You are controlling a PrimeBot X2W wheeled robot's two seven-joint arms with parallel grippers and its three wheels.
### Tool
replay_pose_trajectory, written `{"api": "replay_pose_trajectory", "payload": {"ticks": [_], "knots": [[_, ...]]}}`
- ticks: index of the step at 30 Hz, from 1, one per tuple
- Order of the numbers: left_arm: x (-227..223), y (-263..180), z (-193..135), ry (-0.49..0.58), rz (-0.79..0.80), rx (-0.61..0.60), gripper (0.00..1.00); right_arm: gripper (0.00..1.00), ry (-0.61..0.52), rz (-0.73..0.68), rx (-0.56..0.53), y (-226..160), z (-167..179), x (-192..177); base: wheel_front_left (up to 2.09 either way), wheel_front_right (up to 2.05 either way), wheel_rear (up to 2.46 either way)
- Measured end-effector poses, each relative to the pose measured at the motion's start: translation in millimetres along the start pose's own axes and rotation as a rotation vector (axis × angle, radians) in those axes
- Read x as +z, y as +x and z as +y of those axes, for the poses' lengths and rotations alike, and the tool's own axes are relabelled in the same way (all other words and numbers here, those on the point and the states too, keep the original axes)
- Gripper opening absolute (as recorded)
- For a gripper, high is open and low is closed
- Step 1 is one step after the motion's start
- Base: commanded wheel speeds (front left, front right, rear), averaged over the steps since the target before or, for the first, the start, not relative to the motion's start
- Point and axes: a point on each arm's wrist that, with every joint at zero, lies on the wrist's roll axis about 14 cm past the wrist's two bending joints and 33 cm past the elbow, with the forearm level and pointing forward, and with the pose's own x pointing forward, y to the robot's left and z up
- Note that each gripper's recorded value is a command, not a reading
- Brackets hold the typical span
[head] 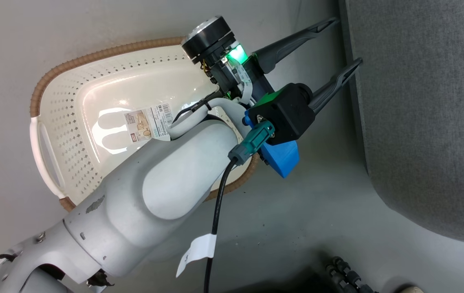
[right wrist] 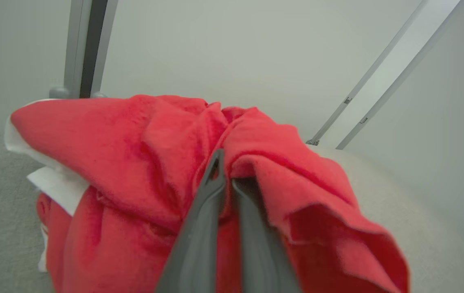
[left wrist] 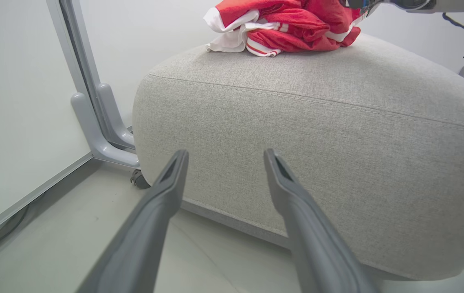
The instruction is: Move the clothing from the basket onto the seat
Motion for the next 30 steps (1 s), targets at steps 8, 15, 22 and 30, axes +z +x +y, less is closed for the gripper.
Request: {"api": "replay_pose_trajectory", "payload": {"ticks": [8,15,22,30], "knots": [[16.5,-0.4,0.4,0.019,-0.021,0.014,1.00,1.00,0.044,0.042,-0.003,-25.2,0.7,-10.7,0.00,0.00,0.00],[47.6,-4.6,-9.8,0.023,-0.055,0.043,1.00,1.00,0.058,0.055,-0.009,-70.0,-17.5,-4.3,0.00,0.00,0.00],[95.8,-19.5,-10.8,0.031,-0.114,0.140,1.00,1.00,0.108,-0.035,0.028,-101.8,-17.7,37.6,0.00,0.00,0.00],[142.3,-75.9,-4.8,0.040,-0.172,0.359,1.00,1.00,0.192,-0.192,0.160,-135.4,8.6,103.7,0.00,0.00,0.00]]}}
